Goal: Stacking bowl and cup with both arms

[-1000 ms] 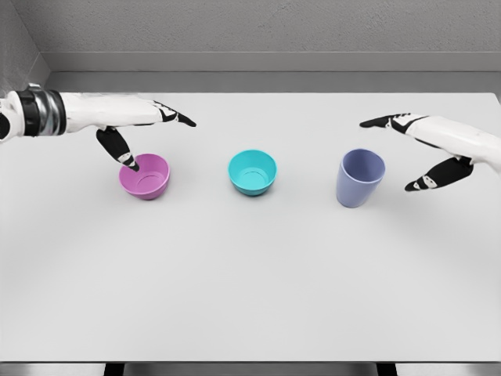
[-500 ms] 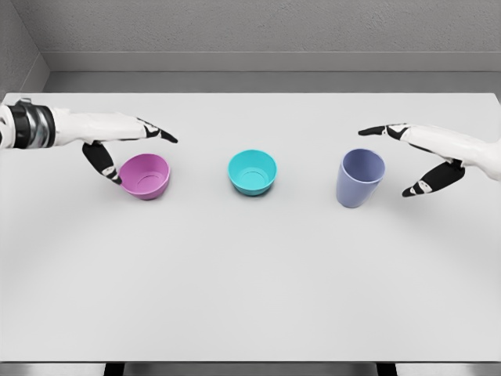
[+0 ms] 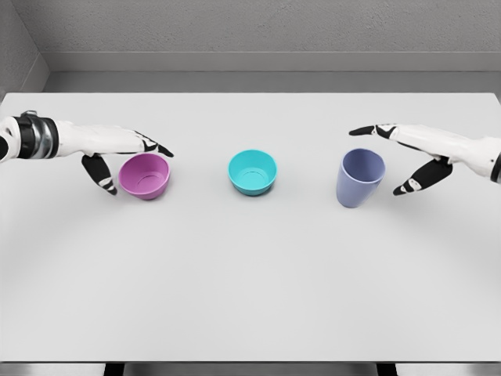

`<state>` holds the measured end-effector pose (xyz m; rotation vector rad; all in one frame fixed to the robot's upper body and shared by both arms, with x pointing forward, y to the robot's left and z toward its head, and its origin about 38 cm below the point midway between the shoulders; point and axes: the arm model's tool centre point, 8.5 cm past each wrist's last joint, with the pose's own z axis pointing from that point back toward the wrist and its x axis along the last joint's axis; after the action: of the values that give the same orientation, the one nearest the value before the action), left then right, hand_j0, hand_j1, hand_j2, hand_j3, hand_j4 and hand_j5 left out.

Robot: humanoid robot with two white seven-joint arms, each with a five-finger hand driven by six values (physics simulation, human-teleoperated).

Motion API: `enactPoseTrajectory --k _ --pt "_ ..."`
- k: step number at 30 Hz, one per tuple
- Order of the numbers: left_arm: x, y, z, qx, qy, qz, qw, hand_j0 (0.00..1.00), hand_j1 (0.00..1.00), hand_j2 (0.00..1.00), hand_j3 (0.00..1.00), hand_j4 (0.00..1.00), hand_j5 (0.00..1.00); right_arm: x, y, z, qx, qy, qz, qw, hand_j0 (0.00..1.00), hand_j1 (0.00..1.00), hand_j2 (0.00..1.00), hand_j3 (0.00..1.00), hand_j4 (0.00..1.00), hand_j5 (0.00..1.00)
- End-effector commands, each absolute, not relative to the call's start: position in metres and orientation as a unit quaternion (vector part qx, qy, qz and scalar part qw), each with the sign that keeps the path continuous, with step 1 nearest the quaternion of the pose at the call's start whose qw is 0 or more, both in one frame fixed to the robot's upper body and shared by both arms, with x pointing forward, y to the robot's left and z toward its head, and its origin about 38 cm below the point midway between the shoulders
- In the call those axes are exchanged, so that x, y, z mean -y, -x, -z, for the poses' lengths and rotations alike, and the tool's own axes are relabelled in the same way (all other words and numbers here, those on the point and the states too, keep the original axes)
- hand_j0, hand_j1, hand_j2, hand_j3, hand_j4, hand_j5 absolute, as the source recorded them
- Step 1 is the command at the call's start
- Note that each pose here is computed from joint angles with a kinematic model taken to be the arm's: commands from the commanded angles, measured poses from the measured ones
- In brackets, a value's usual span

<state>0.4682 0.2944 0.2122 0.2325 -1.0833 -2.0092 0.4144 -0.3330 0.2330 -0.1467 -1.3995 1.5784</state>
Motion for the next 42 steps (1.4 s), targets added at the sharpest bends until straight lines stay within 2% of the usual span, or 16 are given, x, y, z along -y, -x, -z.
enactPoseTrajectory --k 1,19,42 --pt "-0.297 -0.470 -0.210 0.421 -0.104 0.804 0.408 1.00 1.00 1.00 1.00 1.00 1.00 0.333 -0.414 -0.230 0.568 0.055 -0.654 0.497 1.00 1.00 1.00 1.00 1.00 1.00" --pt "-0.273 -0.471 -0.202 0.421 -0.098 0.815 0.386 1.00 1.00 1.00 1.00 1.00 1.00 0.326 -0.418 -0.229 0.567 0.052 -0.659 0.491 1.00 1.00 1.00 1.00 1.00 1.00" --pt "-0.273 -0.473 -0.189 0.410 -0.100 0.818 0.390 1.00 1.00 1.00 1.00 1.00 1.00 0.313 -0.420 -0.216 0.567 0.034 -0.659 0.492 1.00 1.00 1.00 1.00 1.00 1.00"
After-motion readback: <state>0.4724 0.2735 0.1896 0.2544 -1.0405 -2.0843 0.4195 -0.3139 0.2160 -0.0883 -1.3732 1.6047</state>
